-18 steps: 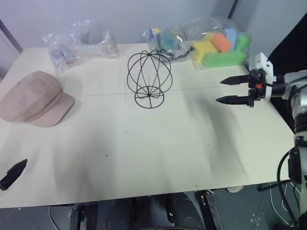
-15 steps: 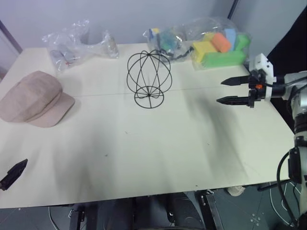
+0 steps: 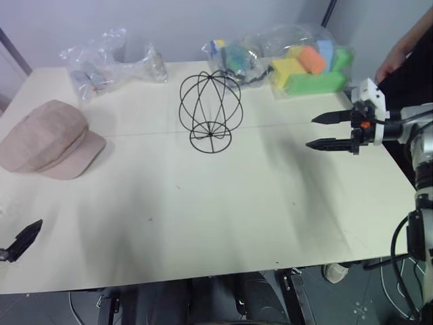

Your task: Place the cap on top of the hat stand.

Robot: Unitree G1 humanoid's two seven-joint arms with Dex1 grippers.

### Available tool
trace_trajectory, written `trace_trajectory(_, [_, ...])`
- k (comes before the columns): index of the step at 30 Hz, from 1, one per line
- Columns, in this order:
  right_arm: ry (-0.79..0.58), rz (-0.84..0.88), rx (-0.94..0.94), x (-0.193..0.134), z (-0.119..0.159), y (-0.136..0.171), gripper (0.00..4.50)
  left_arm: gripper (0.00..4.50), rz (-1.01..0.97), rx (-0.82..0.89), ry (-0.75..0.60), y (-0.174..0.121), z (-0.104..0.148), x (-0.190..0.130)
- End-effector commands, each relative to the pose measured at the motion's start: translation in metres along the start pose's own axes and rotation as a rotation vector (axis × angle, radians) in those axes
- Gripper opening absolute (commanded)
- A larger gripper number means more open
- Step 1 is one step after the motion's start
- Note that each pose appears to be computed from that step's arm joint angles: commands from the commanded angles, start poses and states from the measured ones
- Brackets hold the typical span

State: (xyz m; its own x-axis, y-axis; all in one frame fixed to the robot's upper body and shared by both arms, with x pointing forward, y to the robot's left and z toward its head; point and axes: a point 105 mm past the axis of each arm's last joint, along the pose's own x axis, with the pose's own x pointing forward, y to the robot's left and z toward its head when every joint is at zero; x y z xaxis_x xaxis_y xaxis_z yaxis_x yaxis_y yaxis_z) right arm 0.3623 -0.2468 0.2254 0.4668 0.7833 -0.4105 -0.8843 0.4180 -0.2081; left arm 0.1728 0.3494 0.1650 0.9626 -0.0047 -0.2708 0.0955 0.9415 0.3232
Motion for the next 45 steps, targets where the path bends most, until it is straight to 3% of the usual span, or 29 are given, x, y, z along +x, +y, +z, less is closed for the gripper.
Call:
trace_trajectory(1, [-0.055,0.031,-0.083,-0.012,0.026,0.013,4.48,4.5,0.03,0.193,0.011,-0.02,0.022,0.024])
trace_trajectory(4, [-0.115,0.154,-0.101,-0.015,0.049,0.046,4.48,4.5,0.159,0.386,0.073,-0.022,0.03,0.051])
trace_trajectory(9, [-0.216,0.28,-0.111,-0.015,0.088,0.097,4.48,4.5,0.294,0.511,0.061,-0.037,0.051,0.097])
trace_trajectory(14, [-0.281,0.356,-0.124,-0.017,0.113,0.133,4.48,4.5,0.361,0.592,0.15,-0.044,0.038,0.143])
trace_trajectory(23, [-0.341,0.297,-0.108,-0.023,0.128,0.146,4.48,4.5,0.467,0.547,0.268,-0.014,0.014,0.191])
trace_trajectory(30, [-0.354,0.257,-0.091,-0.022,0.127,0.148,4.48,4.5,0.515,0.528,0.274,0.001,0.018,0.216])
trace_trajectory(33, [-0.351,0.243,-0.09,-0.022,0.127,0.148,4.5,3.68,0.522,0.519,0.267,0.006,0.02,0.218])
trace_trajectory(40, [-0.369,0.229,-0.092,-0.024,0.131,0.146,4.5,0.08,0.537,0.511,0.263,0.009,0.02,0.217])
trace_trajectory(45, [-0.351,0.2,-0.053,-0.025,0.129,0.139,4.5,0.03,0.567,0.52,0.207,0.016,0.039,0.214])
